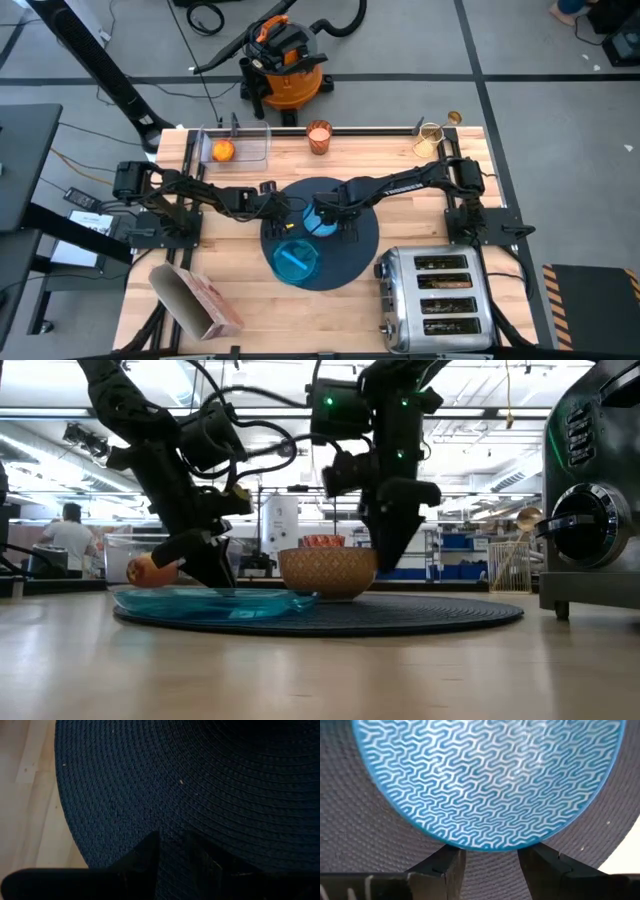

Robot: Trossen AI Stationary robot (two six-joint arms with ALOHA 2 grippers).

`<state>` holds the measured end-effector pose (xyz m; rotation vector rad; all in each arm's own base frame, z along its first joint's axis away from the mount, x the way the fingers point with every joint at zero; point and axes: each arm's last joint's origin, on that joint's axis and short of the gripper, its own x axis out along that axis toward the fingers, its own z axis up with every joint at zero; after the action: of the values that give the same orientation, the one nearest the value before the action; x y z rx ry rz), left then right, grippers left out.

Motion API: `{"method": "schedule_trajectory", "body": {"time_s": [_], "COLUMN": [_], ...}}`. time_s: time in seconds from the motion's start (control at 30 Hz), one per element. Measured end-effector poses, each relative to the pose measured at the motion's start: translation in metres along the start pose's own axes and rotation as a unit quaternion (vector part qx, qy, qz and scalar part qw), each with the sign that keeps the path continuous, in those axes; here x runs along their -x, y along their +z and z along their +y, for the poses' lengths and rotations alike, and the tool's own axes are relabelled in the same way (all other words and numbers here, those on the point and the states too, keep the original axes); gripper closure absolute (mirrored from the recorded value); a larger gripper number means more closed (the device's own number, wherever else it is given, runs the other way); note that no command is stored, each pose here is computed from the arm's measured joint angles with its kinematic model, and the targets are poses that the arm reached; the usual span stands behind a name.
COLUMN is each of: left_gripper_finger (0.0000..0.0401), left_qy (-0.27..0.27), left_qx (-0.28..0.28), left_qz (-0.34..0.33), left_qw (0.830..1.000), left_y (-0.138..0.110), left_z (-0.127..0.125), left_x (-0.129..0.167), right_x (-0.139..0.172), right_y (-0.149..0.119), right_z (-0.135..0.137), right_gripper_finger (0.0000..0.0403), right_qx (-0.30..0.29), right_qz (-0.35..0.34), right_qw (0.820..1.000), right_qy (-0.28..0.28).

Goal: Arrange a breakfast setting
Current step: Pour the cereal from the box into the bowl

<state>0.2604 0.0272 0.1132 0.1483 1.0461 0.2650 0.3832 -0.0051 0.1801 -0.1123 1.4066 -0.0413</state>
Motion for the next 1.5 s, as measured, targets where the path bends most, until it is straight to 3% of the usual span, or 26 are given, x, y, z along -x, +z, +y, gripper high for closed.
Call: {"method": "schedule_trajectory", "body": {"time_s": [0.3,0.53,0.6,0.7,0.8,1.13,1.5], "left_gripper_finger": [0.0296,0.0296,0.0296,0.0296,0.0296,0.0296,0.0296], "left_qy": [0.000,0.001,0.001,0.001,0.002,0.004,0.007], "left_qx": [0.004,0.013,0.013,0.015,0.019,0.027,0.032], "left_qz": [0.001,0.002,0.002,0.002,0.002,0.001,-0.004], "left_qw": [1.000,1.000,1.000,1.000,1.000,1.000,0.999], "left_y": [0.000,-0.001,-0.001,-0.001,-0.001,-0.001,0.000], "left_z": [0.000,0.000,0.000,0.000,0.000,0.000,0.001], "left_x": [0.000,0.000,0.000,0.000,0.000,0.000,-0.001], "right_x": [0.004,0.029,0.047,0.070,0.078,0.023,0.007], "right_y": [0.002,-0.009,-0.009,-0.001,0.012,0.028,0.030], "right_z": [0.006,-0.005,-0.011,-0.018,-0.018,0.004,0.011], "right_gripper_finger": [0.0221,0.0221,0.0221,0.0222,0.0222,0.0222,0.0221], "right_qx": [0.012,0.022,0.004,-0.033,-0.016,0.080,0.126], "right_qz": [-0.010,0.022,-0.005,-0.102,-0.178,-0.134,-0.127], "right_qw": [0.999,1.000,1.000,0.994,0.984,0.988,0.982], "right_qy": [0.046,-0.005,-0.008,0.004,0.010,0.005,0.050]}}
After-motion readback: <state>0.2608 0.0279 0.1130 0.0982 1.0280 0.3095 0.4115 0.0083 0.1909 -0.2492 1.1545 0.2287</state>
